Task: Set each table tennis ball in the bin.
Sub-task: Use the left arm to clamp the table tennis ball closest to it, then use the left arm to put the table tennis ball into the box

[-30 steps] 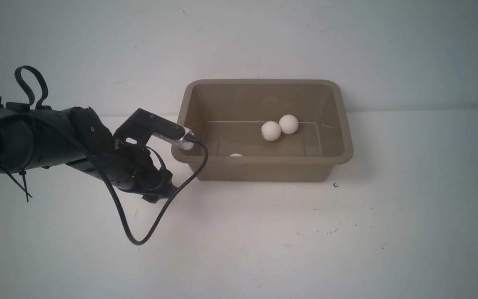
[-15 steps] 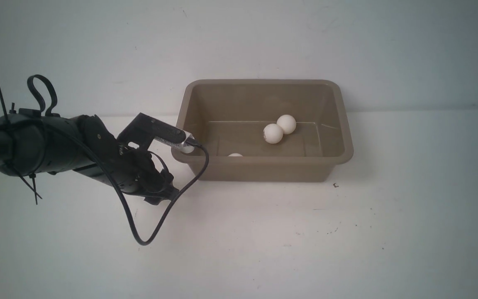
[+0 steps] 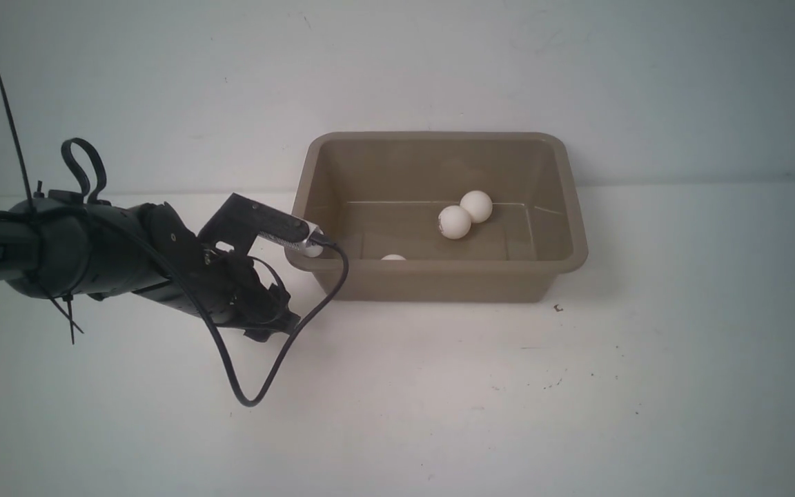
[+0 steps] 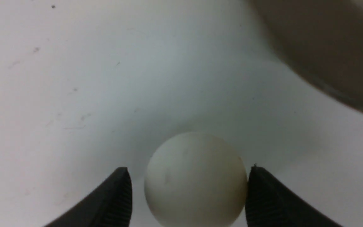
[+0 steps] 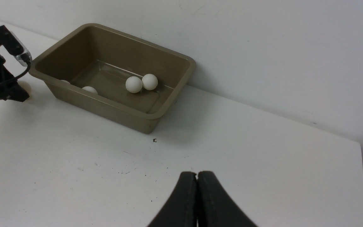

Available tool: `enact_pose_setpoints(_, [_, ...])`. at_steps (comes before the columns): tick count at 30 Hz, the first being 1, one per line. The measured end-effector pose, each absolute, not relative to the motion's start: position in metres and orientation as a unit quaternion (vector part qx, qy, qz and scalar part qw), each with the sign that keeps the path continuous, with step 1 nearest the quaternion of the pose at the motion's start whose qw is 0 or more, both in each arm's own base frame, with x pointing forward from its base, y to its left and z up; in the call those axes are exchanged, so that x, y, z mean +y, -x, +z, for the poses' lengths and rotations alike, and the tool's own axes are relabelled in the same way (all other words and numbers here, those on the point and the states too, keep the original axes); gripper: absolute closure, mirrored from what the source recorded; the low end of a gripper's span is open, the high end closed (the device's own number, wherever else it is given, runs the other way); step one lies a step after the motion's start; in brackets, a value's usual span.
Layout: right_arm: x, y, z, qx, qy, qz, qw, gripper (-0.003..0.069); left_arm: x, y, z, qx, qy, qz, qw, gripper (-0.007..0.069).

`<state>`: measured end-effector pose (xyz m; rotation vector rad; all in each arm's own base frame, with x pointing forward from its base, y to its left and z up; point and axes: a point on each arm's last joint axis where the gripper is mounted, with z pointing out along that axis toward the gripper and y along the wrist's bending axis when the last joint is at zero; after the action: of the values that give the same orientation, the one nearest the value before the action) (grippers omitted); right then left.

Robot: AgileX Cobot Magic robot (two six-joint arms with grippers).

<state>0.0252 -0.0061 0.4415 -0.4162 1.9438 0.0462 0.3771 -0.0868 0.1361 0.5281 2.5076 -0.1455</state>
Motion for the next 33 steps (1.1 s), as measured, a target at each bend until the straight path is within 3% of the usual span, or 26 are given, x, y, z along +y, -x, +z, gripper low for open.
enact_pose_setpoints(4, [-0.006,-0.025,0.441,0.82,0.175,0.019,0.545,0.0675,-0.087,-0.379,0.135,0.936,-0.19,-0.053,0.292,0.0274])
enact_pose_setpoints(14, [-0.006,-0.025,0.441,0.82,0.176,0.02,0.545,0.0675,-0.08,-0.378,0.161,0.93,-0.174,-0.055,0.319,0.0273])
enact_pose_setpoints(21, [-0.006,-0.025,0.441,0.82,0.176,0.021,0.545,0.0675,-0.068,-0.363,0.231,0.908,-0.143,-0.067,0.389,0.0273])
enact_pose_setpoints(26, [-0.006,-0.025,0.442,0.819,0.176,0.021,0.545,0.0675,-0.113,-0.346,0.261,0.866,-0.215,-0.076,0.445,0.0273])
enact_pose_setpoints(33, [-0.005,-0.025,0.442,0.819,0.177,0.027,0.545,0.0675,-0.162,-0.35,0.232,0.844,-0.258,-0.073,0.464,0.0273])
